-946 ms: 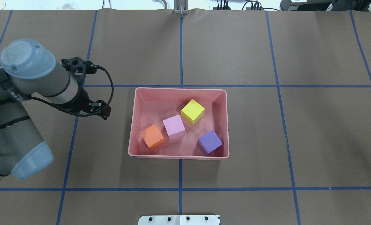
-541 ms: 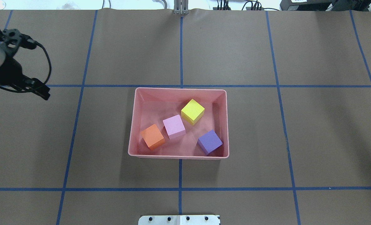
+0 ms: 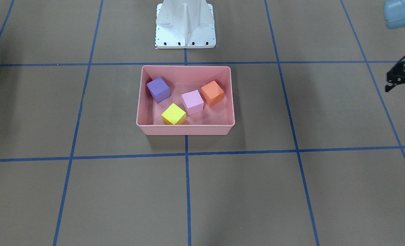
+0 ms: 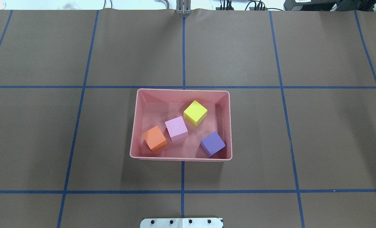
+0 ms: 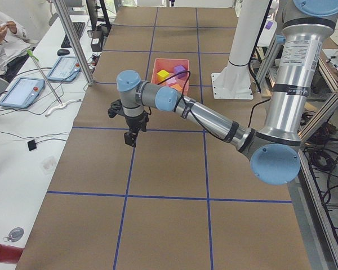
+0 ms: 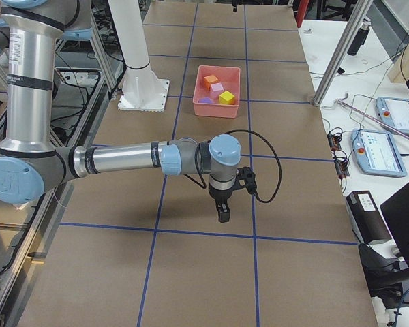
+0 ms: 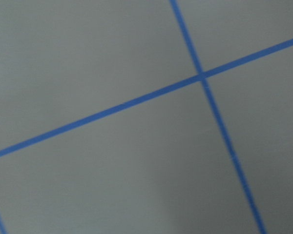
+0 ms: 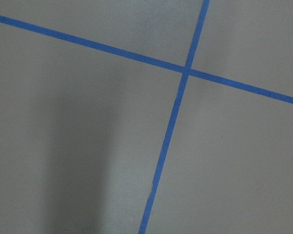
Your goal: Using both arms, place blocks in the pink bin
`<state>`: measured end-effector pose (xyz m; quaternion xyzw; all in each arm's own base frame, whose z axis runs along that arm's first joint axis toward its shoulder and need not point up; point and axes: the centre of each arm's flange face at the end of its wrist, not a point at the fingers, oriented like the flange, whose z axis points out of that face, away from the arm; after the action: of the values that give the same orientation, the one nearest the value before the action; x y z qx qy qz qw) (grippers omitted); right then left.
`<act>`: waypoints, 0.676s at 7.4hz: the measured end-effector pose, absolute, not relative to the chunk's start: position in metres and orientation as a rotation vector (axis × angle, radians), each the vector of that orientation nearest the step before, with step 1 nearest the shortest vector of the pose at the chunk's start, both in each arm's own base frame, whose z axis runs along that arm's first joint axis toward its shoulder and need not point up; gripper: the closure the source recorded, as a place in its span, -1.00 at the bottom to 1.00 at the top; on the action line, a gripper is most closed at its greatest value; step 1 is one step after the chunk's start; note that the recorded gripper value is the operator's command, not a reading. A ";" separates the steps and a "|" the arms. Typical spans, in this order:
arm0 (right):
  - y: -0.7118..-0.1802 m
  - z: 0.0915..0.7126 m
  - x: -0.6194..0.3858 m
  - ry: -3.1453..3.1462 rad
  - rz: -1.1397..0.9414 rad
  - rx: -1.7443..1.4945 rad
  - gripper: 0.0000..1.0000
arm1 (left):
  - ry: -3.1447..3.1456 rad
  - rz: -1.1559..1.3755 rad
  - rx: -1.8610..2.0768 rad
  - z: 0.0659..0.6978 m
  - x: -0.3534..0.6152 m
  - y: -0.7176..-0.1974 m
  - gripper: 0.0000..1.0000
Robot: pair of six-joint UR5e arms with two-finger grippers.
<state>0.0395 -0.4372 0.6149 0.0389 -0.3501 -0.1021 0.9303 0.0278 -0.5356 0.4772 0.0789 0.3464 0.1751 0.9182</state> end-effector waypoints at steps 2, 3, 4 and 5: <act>-0.437 0.617 0.040 -0.722 -0.170 0.067 -1.00 | 0.701 0.368 0.142 0.536 -0.029 -0.533 -1.00; -0.438 0.616 0.040 -0.722 -0.165 0.066 -1.00 | 0.704 0.355 0.112 0.570 -0.042 -0.518 -1.00; -0.439 0.615 0.040 -0.722 -0.164 0.068 -1.00 | 0.704 0.345 0.103 0.594 -0.048 -0.507 -1.00; -0.439 0.615 0.040 -0.722 -0.164 0.069 -1.00 | 0.705 0.340 0.107 0.606 -0.051 -0.502 -1.00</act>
<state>0.0397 -0.4395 0.6145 0.0337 -0.3529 -0.0802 0.9316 -0.0514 -0.5020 0.6060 0.0519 0.3435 0.1658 0.9229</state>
